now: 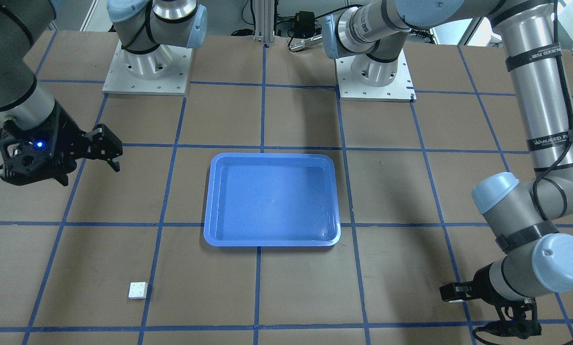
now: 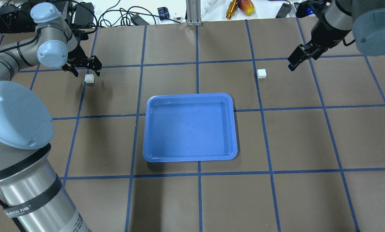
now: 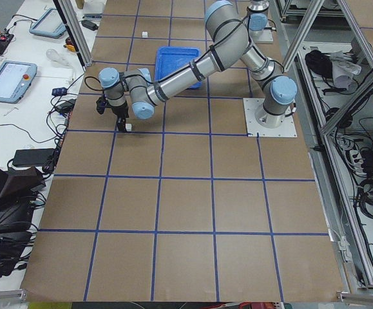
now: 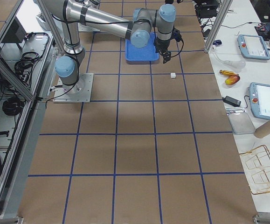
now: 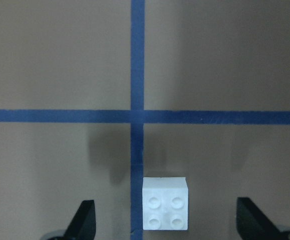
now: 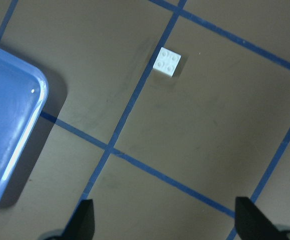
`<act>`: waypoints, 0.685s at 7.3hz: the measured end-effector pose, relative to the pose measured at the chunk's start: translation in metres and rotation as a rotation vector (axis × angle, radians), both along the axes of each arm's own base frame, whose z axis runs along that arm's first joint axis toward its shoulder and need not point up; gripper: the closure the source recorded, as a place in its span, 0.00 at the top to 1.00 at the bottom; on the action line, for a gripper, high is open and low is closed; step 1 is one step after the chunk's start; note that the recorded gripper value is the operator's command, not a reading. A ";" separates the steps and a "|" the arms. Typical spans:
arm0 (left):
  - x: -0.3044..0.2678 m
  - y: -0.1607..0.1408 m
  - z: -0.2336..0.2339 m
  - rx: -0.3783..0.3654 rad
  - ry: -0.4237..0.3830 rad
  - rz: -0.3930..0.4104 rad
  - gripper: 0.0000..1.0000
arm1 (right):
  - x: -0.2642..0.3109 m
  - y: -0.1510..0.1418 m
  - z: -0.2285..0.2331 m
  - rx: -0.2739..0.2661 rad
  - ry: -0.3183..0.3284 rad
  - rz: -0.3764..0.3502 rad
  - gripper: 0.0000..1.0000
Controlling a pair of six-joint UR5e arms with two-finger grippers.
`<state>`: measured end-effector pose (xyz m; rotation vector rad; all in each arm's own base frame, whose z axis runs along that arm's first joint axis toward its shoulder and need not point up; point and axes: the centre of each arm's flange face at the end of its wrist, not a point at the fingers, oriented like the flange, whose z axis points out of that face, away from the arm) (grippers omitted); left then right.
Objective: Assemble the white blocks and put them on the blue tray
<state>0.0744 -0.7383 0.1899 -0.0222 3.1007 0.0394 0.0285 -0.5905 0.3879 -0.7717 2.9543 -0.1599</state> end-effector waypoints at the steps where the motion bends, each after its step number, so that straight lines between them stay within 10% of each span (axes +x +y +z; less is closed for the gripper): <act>1: 0.000 0.001 -0.002 0.006 0.002 -0.002 0.75 | -0.004 -0.012 -0.014 -0.035 0.002 0.059 1.00; 5: 0.001 -0.001 -0.003 0.001 0.006 0.000 0.38 | -0.010 -0.051 -0.083 -0.075 0.001 0.386 1.00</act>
